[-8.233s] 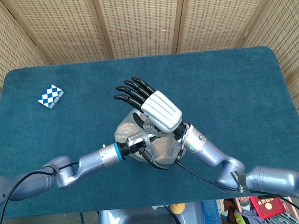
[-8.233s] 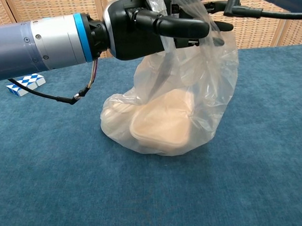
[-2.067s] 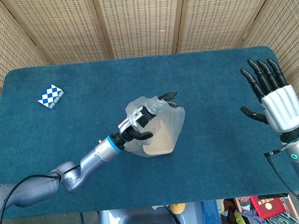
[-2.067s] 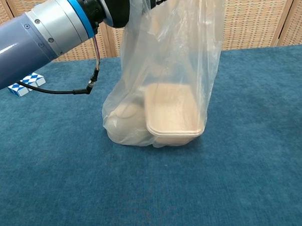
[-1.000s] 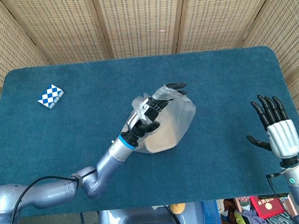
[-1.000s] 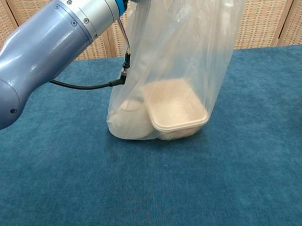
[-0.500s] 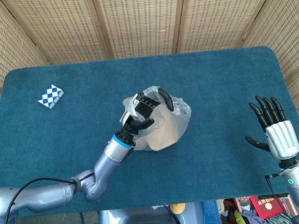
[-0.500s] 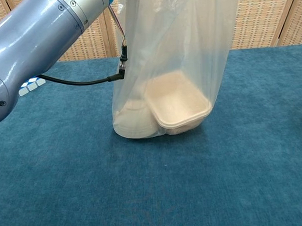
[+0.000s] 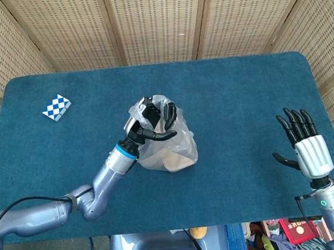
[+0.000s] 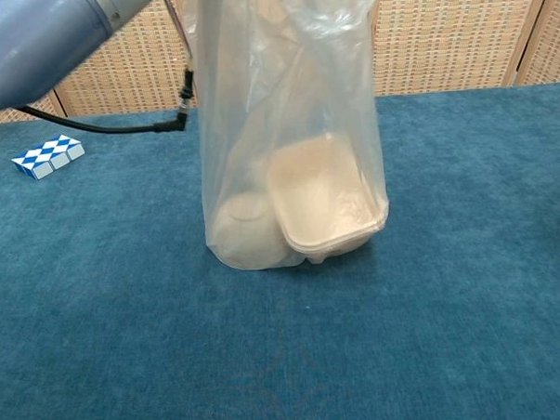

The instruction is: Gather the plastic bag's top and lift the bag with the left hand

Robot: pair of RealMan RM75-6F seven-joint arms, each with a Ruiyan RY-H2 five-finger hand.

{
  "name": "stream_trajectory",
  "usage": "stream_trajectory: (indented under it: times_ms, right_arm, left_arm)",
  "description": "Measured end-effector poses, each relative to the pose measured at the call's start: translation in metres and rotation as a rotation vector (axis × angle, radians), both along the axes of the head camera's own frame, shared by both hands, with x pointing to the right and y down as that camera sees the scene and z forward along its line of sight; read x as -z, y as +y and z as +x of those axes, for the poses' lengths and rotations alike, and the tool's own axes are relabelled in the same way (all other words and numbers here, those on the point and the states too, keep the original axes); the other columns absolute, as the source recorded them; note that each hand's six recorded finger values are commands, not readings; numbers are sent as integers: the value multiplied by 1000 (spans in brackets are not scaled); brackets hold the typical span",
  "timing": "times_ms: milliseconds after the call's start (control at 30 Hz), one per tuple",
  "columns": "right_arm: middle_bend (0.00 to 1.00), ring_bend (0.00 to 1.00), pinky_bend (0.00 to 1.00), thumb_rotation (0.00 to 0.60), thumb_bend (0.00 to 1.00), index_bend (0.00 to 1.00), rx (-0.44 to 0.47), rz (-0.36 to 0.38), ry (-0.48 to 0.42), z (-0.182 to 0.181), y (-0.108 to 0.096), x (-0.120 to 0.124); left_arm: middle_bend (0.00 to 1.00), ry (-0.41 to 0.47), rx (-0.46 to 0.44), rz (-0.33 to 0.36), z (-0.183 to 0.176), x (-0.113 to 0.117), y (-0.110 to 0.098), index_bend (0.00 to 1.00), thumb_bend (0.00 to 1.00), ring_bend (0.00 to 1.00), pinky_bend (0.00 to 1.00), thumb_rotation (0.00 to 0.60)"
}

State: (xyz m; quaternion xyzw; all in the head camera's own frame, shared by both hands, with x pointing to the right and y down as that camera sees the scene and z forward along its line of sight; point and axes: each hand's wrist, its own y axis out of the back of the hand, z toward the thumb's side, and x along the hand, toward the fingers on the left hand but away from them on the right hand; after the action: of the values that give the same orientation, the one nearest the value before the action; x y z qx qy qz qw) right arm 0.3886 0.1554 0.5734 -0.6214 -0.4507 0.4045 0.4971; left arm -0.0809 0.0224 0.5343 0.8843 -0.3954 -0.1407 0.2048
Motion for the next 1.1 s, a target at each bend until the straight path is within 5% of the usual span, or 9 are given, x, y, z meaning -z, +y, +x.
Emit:
stream_trajectory:
  times_ms: [167, 300, 700, 1100]
  right_arm:
    - [0, 0, 2, 600, 0, 0, 6, 4, -4, -2, 1, 1]
    - [0, 0, 2, 600, 0, 0, 8, 12, -12, -3, 0, 4]
    - [0, 0, 2, 600, 0, 0, 6, 29, -29, -3, 0, 12]
    - [0, 0, 2, 600, 0, 0, 0, 48, -50, -1, 1, 21]
  left_arm:
    - [871, -77, -18, 22, -13, 4, -5, 849, 836, 884, 1000, 600]
    - [879, -135, -28, 49, -21, 11, -9, 863, 985, 898, 1000, 600]
    - [884, -227, -38, 130, -43, 59, -23, 873, 1000, 906, 1000, 600]
    - [880, -202, -16, 174, -50, 115, -31, 870, 996, 906, 1000, 600]
